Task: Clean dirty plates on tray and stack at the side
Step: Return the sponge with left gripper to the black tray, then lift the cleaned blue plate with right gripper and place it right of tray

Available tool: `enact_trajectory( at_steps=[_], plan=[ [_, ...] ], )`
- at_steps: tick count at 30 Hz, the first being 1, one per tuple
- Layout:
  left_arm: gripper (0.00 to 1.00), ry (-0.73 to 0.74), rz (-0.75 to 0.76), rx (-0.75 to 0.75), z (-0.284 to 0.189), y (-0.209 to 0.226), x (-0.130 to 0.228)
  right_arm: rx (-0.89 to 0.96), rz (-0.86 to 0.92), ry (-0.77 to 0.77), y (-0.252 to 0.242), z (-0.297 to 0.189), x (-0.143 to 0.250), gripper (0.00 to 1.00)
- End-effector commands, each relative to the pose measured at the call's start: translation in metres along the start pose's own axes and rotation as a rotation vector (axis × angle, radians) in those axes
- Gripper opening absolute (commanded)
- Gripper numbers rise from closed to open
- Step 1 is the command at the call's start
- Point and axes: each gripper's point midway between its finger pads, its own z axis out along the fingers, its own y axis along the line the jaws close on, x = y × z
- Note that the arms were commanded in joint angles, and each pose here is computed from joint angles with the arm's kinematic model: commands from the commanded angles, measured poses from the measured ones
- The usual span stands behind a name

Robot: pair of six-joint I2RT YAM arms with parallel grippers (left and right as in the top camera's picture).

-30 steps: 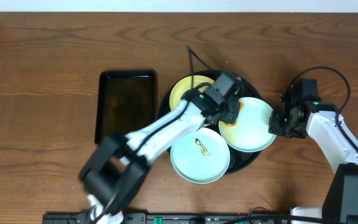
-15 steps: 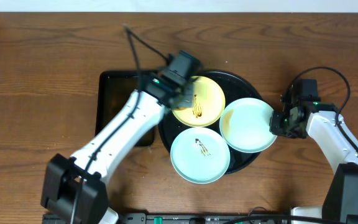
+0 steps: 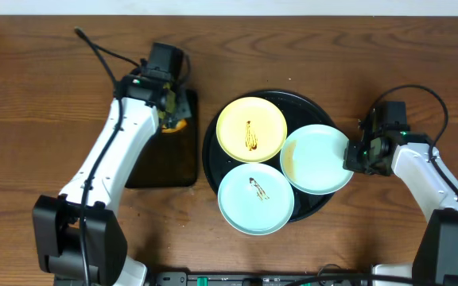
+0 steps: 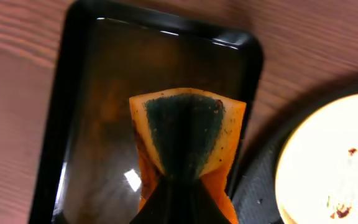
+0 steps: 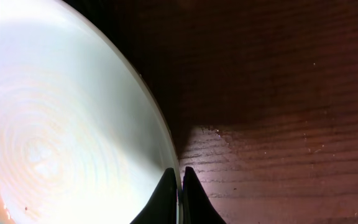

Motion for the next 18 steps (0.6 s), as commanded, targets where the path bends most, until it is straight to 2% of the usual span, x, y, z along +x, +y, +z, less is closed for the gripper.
enact_trajectory(
  at_steps=[1,6,7,18],
  plan=[
    [0.08,-0.024,-0.01,0.0,-0.009,0.009,-0.008,0.035,0.008,-0.029,-0.006,-0.008,-0.008,0.01],
    [0.08,-0.02,-0.014,-0.004,-0.009,0.011,-0.008,0.115,-0.017,-0.208,-0.015,-0.055,-0.045,0.01],
    [0.12,-0.019,-0.014,-0.005,-0.009,0.011,-0.008,0.138,-0.042,-0.263,-0.017,-0.071,-0.053,0.01],
    [0.13,-0.019,-0.014,-0.005,-0.009,0.011,-0.008,0.475,-0.124,-0.509,-0.038,-0.144,-0.073,0.01]
  ],
)
